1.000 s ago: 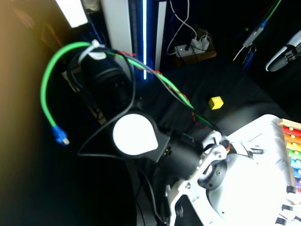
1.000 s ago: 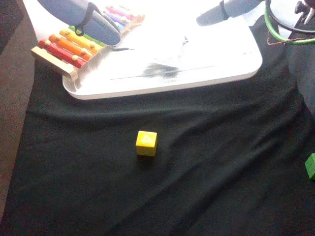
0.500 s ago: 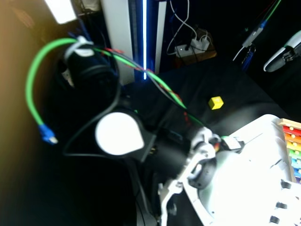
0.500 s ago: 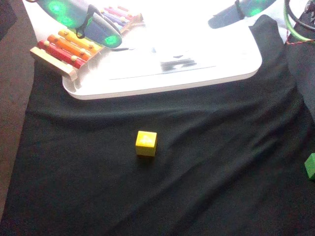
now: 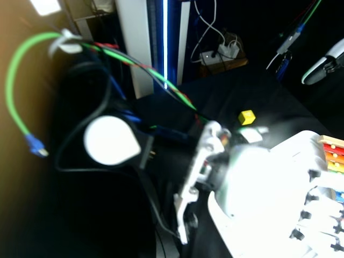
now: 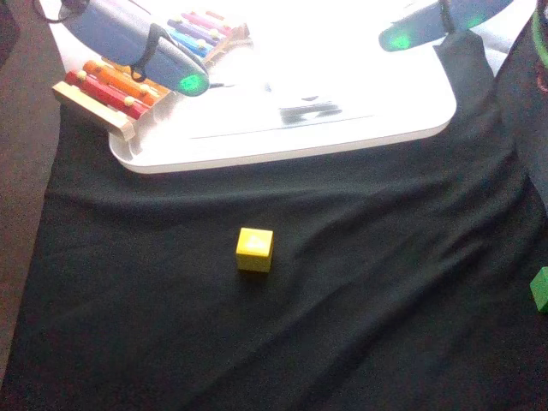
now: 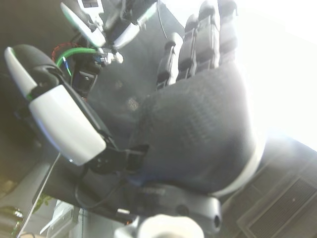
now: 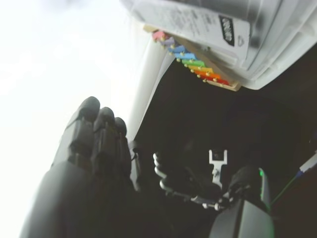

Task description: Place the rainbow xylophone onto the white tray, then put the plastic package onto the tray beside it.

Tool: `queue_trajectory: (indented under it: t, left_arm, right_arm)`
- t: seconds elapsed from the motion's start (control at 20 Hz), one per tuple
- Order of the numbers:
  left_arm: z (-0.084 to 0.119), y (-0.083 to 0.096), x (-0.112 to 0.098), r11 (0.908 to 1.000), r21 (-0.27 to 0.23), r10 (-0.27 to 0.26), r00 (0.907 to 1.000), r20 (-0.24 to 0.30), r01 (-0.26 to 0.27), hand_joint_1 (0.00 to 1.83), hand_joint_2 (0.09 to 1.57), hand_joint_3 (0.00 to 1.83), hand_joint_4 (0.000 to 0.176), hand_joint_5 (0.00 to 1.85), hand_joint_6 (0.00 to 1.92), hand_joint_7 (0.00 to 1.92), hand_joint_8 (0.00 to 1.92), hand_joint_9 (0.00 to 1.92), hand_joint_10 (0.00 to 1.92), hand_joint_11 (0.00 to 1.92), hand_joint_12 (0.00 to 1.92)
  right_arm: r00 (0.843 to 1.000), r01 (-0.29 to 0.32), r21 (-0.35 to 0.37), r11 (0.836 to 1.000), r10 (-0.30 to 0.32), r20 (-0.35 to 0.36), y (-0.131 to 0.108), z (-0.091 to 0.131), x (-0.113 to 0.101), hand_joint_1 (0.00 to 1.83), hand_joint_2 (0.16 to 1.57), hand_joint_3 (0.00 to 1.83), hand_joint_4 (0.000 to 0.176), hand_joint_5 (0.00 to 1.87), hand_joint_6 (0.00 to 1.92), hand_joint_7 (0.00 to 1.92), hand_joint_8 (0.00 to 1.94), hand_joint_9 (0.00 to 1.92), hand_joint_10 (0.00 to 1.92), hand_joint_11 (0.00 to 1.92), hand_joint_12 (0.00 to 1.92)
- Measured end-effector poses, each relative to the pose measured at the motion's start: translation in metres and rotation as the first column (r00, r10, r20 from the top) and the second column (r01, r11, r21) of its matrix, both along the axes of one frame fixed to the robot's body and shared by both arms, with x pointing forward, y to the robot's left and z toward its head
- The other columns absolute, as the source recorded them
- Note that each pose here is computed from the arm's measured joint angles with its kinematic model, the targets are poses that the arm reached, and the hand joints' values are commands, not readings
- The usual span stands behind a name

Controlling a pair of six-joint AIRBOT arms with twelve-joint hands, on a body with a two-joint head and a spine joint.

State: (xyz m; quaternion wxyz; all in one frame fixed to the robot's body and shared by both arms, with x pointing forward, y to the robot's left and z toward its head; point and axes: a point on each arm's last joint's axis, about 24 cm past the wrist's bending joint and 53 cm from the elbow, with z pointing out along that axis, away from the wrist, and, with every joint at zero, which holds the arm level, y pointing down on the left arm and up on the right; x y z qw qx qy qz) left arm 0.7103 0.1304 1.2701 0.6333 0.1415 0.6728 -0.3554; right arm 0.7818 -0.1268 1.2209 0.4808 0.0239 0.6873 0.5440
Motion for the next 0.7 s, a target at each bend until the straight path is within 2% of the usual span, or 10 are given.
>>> queue_trajectory:
  t: [0.05,0.1,0.15,0.25,0.35,0.45,0.5,0.6,0.65,0.7]
  left_arm:
    - [-0.001,0.006,-0.001,0.9994,-0.033,0.007,0.9999,-0.009,-0.007,0.67,0.64,0.0,0.097,0.0,0.0,0.0,0.0,0.0,0.0,0.0,0.26]
    - [-0.004,0.016,-0.002,0.9973,-0.07,0.02,0.9996,-0.021,-0.022,0.69,0.64,0.0,0.138,0.0,0.0,0.0,0.0,0.0,0.0,0.0,0.13]
    - [-0.006,0.025,-0.004,0.9953,-0.09,0.035,0.9991,-0.022,-0.037,0.71,0.65,0.0,0.121,0.0,0.0,0.0,0.0,0.01,0.0,0.0,0.15]
    - [-0.001,0.036,-0.01,0.9898,-0.13,0.06,0.9982,-0.002,-0.059,0.73,0.66,0.0,0.123,0.0,0.0,0.0,0.0,0.01,0.0,0.0,0.19]
    - [0.01,0.042,-0.023,0.9839,-0.17,0.064,0.9967,0.05,-0.055,0.73,0.66,0.0,0.156,0.0,0.0,0.0,0.0,0.0,0.0,0.0,0.08]
    - [0.013,0.049,-0.037,0.9808,-0.185,0.08,0.9928,0.09,-0.062,0.7,0.66,0.0,0.138,0.0,0.0,0.0,0.0,0.0,0.0,0.01,0.07]
    - [0.015,0.052,-0.042,0.9773,-0.203,0.082,0.9917,0.099,-0.06,0.66,0.67,0.0,0.168,0.0,0.0,0.0,0.0,0.0,0.0,0.0,0.15]
    - [0.022,0.062,-0.053,0.9662,-0.25,0.094,0.9879,0.124,-0.06,0.64,0.68,0.0,0.176,0.0,0.0,0.0,0.0,0.0,0.0,0.0,0.29]
    - [0.029,0.07,-0.057,0.9561,-0.286,0.108,0.9837,0.143,-0.064,0.66,0.69,0.01,0.176,0.0,0.0,0.0,0.0,0.0,0.0,0.0,0.32]
    - [0.039,0.079,-0.063,0.9426,-0.328,0.125,0.9781,0.166,-0.065,0.67,0.72,0.01,0.107,0.0,0.0,0.0,0.0,0.0,0.0,0.0,0.21]
  right_arm:
    - [1.0,-0.006,0.001,1.0,0.006,0.004,-0.001,0.002,-0.003,0.55,0.72,0.01,0.176,0.0,0.0,0.09,0.0,0.07,0.0,0.0,0.31]
    - [1.0,-0.022,-0.003,1.0,0.022,0.02,-0.001,0.006,-0.011,0.64,0.74,0.01,0.176,0.0,0.0,0.02,0.0,0.0,0.0,0.0,0.06]
    - [0.999,-0.039,0.007,0.999,0.039,0.025,-0.001,0.01,-0.019,0.69,0.73,0.0,0.176,0.0,0.0,0.03,0.01,0.0,0.0,0.0,0.01]
    - [0.996,-0.065,0.046,0.997,0.062,0.059,-0.001,0.023,-0.032,0.69,0.74,0.0,0.176,0.0,0.0,0.04,0.01,0.0,0.0,0.02,0.01]
    - [0.991,-0.082,0.066,0.994,0.074,0.114,-0.003,0.036,-0.049,0.71,0.69,0.0,0.176,0.0,0.0,0.02,0.0,0.0,0.0,0.03,0.01]
    - [0.981,-0.109,0.069,0.992,0.096,0.167,-0.002,0.049,-0.066,0.62,0.69,0.0,0.176,0.0,0.0,0.0,0.0,0.0,0.0,0.01,0.01]
    - [0.977,-0.119,0.083,0.989,0.102,0.186,-0.003,0.055,-0.073,0.6,0.69,0.0,0.176,0.0,0.0,0.0,0.0,0.0,0.0,0.02,0.01]
    - [0.971,-0.14,0.131,0.981,0.11,0.212,-0.007,0.066,-0.085,0.5,0.75,0.02,0.176,0.0,0.0,0.0,0.0,0.0,0.0,0.01,0.0]
    - [0.968,-0.144,0.146,0.979,0.109,0.226,-0.01,0.069,-0.092,0.48,0.8,0.01,0.176,0.0,0.0,0.0,0.0,0.0,0.0,0.0,0.0]
    - [0.965,-0.152,0.152,0.977,0.113,0.238,-0.011,0.069,-0.1,0.58,0.84,0.02,0.169,0.0,0.0,0.0,0.0,0.0,0.0,0.04,0.02]
